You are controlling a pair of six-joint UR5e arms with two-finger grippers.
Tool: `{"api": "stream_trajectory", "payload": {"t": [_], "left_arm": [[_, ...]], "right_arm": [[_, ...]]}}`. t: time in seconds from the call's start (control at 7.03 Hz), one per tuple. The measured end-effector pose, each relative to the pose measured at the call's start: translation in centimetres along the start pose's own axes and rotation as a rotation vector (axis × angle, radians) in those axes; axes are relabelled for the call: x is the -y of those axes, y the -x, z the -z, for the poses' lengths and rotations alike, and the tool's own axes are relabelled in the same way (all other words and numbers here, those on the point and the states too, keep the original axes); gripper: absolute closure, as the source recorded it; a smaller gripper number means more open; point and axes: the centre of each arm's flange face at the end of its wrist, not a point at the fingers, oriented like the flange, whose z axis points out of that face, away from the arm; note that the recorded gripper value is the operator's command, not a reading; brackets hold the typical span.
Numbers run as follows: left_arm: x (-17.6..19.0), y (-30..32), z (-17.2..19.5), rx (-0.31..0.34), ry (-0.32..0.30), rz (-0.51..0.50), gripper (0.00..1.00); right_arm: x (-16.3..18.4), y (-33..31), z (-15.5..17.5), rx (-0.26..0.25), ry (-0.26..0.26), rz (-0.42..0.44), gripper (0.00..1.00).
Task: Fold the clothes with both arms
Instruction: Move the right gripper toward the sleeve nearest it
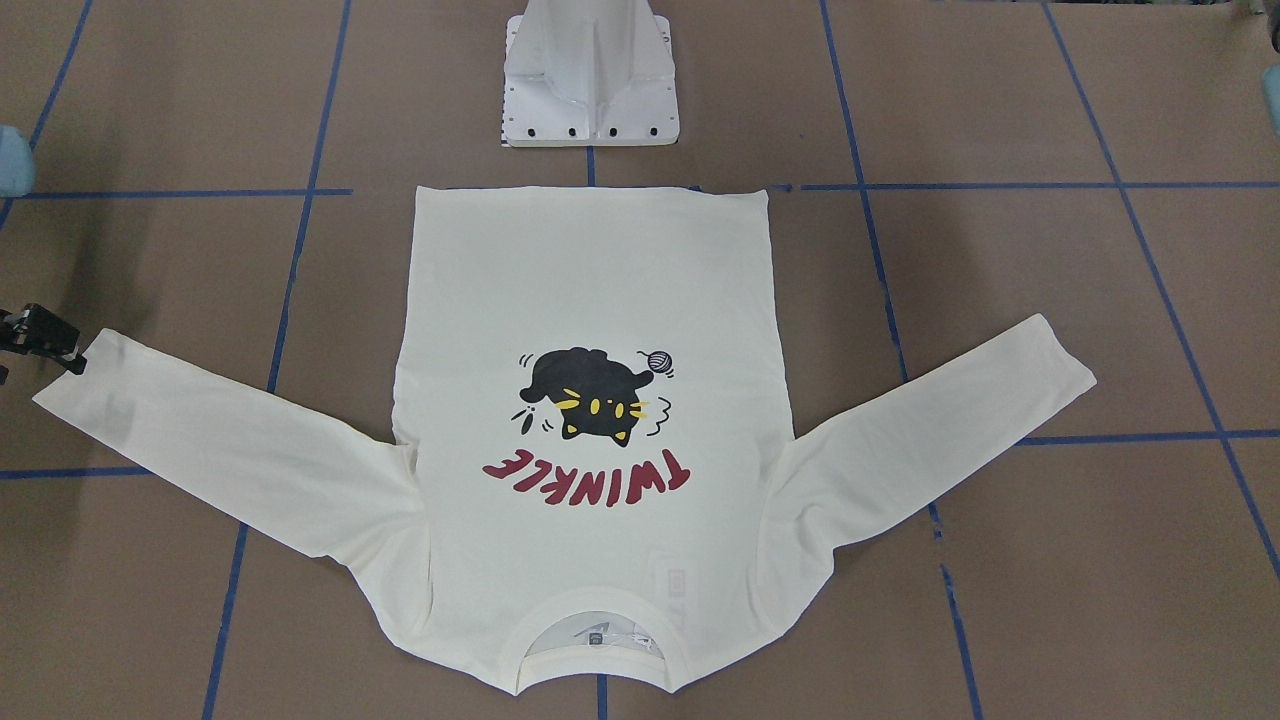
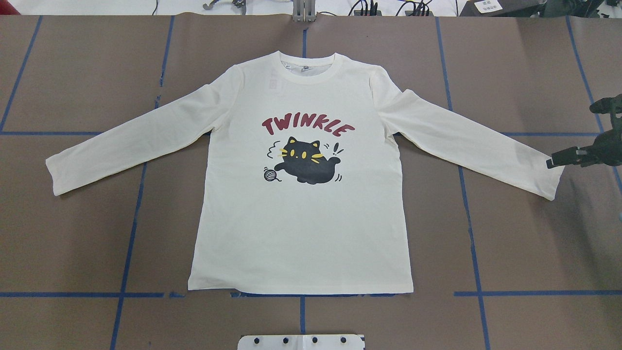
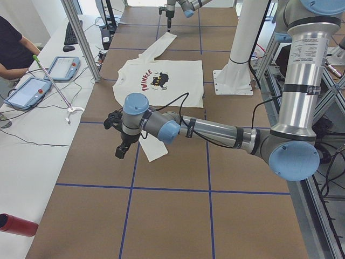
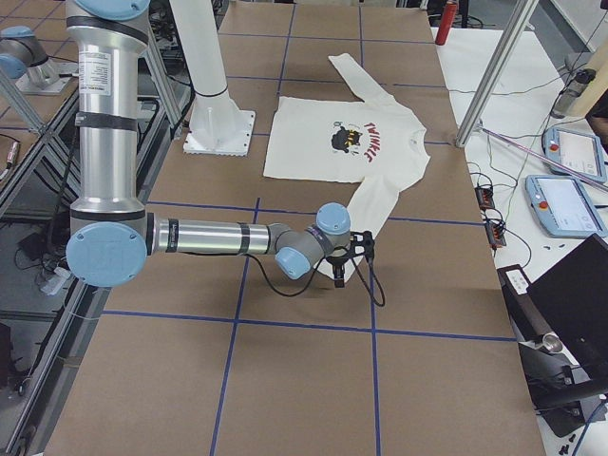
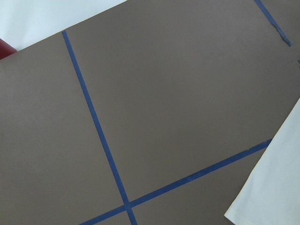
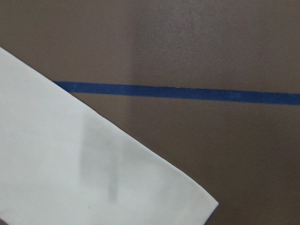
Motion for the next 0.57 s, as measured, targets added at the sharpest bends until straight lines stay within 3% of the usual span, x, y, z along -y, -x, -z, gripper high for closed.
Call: {"api": "stream_trajectory", "payload": {"t": [0.57], "left_arm": [[0.0,-0.1,0.1,0.000,-0.002,-0.005,0.00]], "right_arm": [[-1.0,0.5,-1.5,-0.016,0.036,-0.009,0.00]]}}
